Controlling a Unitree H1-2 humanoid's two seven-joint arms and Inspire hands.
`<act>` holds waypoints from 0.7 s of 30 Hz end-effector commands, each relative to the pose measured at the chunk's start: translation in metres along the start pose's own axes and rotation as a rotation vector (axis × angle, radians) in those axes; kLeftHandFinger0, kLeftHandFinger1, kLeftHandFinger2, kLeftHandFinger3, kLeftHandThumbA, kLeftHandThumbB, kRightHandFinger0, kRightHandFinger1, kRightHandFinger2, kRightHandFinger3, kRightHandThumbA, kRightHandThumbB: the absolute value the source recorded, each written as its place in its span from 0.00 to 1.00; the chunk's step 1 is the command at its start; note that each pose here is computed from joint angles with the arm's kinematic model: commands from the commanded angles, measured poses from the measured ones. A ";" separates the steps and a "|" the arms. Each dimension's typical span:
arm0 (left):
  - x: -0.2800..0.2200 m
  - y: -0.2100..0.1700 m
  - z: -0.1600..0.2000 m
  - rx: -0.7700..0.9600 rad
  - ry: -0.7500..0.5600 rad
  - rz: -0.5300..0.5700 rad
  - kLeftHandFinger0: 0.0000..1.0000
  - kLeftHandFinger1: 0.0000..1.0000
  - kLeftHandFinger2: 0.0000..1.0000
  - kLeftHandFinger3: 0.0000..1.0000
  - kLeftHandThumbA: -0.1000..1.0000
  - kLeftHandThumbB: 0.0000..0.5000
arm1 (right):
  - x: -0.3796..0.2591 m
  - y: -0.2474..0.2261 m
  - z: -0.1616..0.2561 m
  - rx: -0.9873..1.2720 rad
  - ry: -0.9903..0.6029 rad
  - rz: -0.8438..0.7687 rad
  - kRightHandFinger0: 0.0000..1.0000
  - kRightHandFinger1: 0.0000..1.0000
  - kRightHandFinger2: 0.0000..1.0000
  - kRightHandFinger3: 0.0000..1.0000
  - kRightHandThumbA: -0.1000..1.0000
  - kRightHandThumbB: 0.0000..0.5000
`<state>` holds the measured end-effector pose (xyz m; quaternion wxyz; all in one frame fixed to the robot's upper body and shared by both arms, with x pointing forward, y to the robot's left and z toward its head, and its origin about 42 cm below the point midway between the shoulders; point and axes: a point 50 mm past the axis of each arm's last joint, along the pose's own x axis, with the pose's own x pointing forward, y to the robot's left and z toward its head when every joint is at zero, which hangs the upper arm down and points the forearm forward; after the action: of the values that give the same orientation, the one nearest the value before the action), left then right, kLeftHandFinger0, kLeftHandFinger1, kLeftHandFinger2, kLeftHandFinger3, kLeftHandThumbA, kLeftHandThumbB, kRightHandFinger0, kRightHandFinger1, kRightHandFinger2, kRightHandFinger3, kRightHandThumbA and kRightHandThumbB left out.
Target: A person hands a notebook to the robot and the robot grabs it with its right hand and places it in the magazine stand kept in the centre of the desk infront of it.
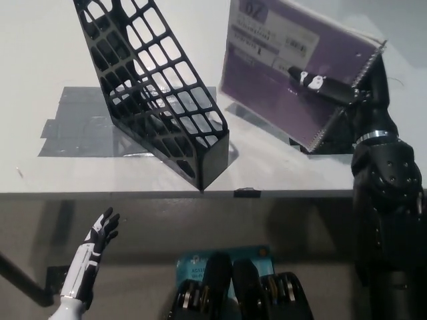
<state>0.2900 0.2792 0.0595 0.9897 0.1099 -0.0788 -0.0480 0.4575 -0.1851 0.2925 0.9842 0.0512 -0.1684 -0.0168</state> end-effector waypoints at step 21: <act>0.002 0.003 0.005 0.026 -0.047 -0.018 0.99 1.00 1.00 1.00 1.00 1.00 | -0.029 0.026 0.180 0.380 -0.456 -0.054 0.00 0.00 0.00 0.00 0.86 0.00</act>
<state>0.2893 0.2784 0.0574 0.9897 0.1104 -0.0750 -0.0509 0.3865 -0.1954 0.4132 0.9209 0.2038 -0.3300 -0.0393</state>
